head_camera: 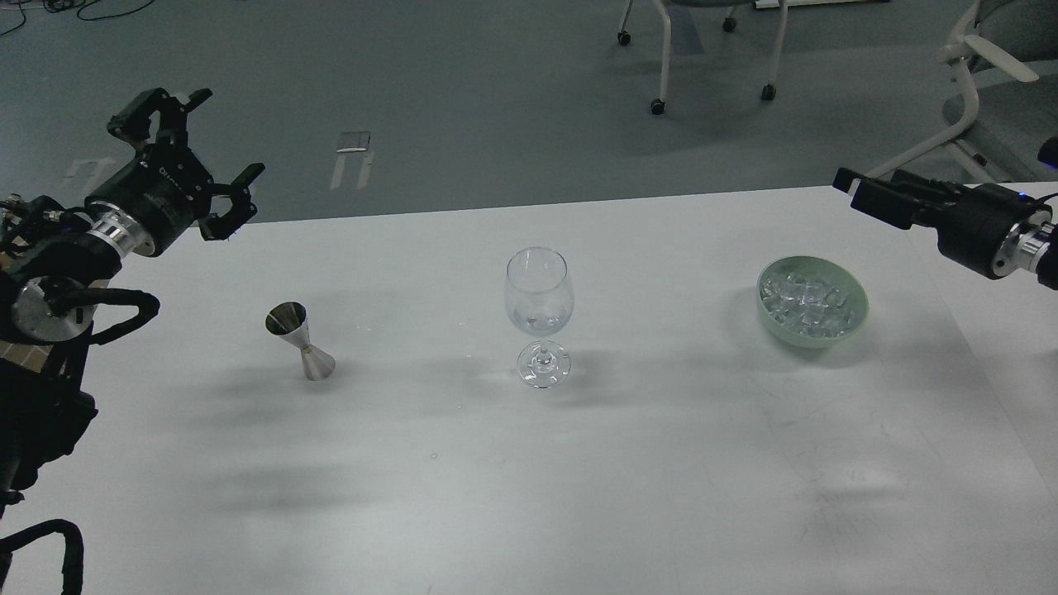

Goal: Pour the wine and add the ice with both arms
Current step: 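Lower the right gripper into the green bowl and pinch an ice cube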

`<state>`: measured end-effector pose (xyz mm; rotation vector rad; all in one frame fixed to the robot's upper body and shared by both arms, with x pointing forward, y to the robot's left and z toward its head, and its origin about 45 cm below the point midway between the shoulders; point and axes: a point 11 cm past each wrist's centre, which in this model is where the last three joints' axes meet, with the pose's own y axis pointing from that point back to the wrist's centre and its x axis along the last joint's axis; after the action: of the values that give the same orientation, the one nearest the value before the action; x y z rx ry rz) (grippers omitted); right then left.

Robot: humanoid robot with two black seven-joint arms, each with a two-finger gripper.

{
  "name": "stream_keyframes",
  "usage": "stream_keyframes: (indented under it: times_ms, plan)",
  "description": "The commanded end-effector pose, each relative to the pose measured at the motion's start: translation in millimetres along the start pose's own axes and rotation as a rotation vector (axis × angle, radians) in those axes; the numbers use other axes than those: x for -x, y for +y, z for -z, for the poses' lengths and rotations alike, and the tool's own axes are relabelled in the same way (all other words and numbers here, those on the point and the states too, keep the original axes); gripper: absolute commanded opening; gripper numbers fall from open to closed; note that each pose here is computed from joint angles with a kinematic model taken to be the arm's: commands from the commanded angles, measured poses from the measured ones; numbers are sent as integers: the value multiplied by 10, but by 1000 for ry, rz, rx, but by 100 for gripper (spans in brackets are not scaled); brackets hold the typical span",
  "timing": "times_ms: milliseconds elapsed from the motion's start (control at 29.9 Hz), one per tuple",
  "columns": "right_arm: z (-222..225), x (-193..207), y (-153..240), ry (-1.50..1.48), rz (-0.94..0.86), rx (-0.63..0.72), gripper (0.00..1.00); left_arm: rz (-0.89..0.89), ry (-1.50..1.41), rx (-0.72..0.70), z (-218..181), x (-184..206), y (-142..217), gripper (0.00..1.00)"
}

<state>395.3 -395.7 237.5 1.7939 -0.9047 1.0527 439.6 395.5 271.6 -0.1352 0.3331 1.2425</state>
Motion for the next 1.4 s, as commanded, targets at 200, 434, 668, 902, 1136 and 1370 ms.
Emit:
stream_keyframes:
  times_ms: [200,434,668,902,1136,1370]
  plan:
    - [8,626,60,191,62,-5,100,5,4,0,17,20,-12,98]
    - [-21,793,25,264,86,-7,98,10,11,-3,54,45,-29,98]
    - [-92,894,81,273,112,11,94,11,16,-4,68,51,-32,98]
    - [-71,1062,14,257,141,25,82,10,18,-8,92,47,-25,98]
    - [-26,1199,-44,264,173,19,71,9,19,-9,99,44,-22,98]
    - [19,1250,-130,257,170,30,67,8,21,-12,116,43,-18,98]
